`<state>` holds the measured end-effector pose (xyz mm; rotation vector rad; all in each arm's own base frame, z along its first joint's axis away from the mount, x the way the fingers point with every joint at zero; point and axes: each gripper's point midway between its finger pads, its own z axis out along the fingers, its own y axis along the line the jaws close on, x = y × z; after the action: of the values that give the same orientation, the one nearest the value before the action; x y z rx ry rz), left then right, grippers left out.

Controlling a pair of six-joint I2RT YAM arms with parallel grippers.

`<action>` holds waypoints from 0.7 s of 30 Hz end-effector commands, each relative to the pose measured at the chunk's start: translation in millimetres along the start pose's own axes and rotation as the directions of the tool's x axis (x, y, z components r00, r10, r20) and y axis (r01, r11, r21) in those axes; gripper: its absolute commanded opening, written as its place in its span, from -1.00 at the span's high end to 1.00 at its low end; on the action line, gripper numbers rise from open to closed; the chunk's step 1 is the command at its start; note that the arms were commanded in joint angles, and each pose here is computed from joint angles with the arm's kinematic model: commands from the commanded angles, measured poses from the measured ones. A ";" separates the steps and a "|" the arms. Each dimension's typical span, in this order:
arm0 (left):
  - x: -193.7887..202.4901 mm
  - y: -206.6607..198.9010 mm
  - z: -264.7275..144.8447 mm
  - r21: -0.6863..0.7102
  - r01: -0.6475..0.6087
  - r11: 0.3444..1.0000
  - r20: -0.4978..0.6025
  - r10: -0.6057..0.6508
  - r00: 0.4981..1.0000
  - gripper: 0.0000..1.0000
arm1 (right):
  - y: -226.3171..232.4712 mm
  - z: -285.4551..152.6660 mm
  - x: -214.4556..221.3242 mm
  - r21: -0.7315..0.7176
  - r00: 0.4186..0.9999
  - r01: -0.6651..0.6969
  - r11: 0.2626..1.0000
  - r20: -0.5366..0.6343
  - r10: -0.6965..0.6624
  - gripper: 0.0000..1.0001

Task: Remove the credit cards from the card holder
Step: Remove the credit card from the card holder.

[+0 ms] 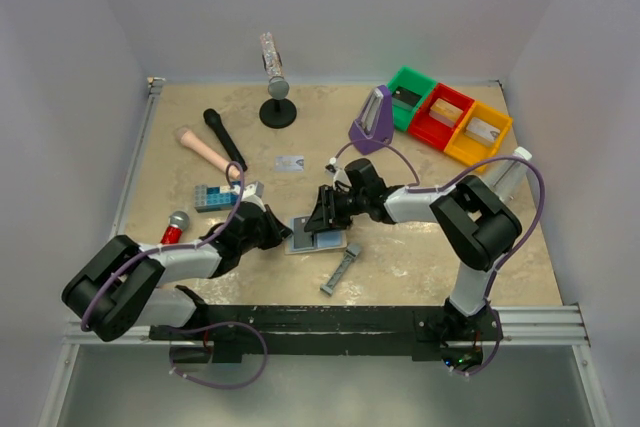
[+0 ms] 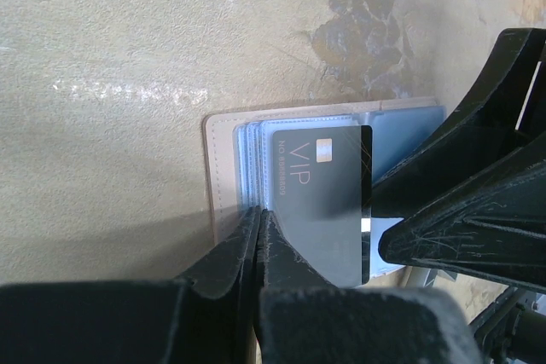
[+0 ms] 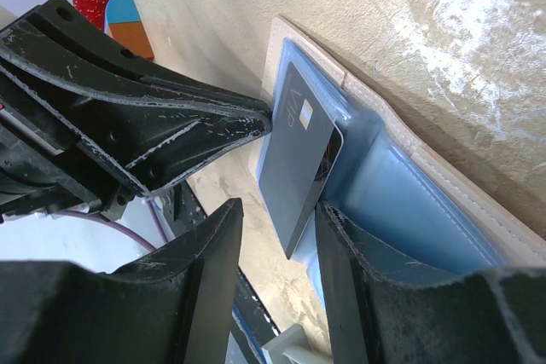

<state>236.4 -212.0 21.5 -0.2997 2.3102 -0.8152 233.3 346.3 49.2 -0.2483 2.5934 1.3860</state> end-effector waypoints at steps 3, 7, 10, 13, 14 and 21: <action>27.4 21.6 -1.1 -0.055 -0.017 0.998 -0.100 0.012 0.995 1.00 | 26.2 -4.5 -14.0 -0.081 0.998 0.051 0.995 0.039 -0.048 0.13; 28.7 18.9 0.3 -0.042 -0.016 0.999 -0.109 0.011 0.994 1.00 | 29.0 -3.8 -16.1 -0.093 0.998 0.044 0.995 0.037 -0.041 0.13; 28.6 16.2 1.6 -0.029 -0.014 0.999 -0.110 0.010 0.994 1.00 | 30.0 -2.7 -16.6 -0.098 0.999 0.042 0.994 0.031 -0.039 0.13; 29.7 13.2 2.5 -0.015 -0.009 1.000 -0.116 0.007 0.993 1.00 | 30.0 -1.3 -16.4 -0.095 0.999 0.036 0.995 0.022 -0.035 0.13; 30.6 12.4 2.8 -0.011 -0.009 1.000 -0.119 0.008 0.993 1.00 | 29.3 -1.0 -16.8 -0.095 0.999 0.035 0.995 0.021 -0.033 0.13; 32.4 5.2 4.7 0.029 0.005 1.000 -0.130 -0.001 0.992 1.00 | 28.5 0.8 -17.5 -0.092 1.000 0.027 0.995 0.015 -0.025 0.13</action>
<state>242.3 -219.9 20.8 -0.2869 2.2898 -0.8624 234.4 343.6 49.5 -0.2144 2.6127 1.3938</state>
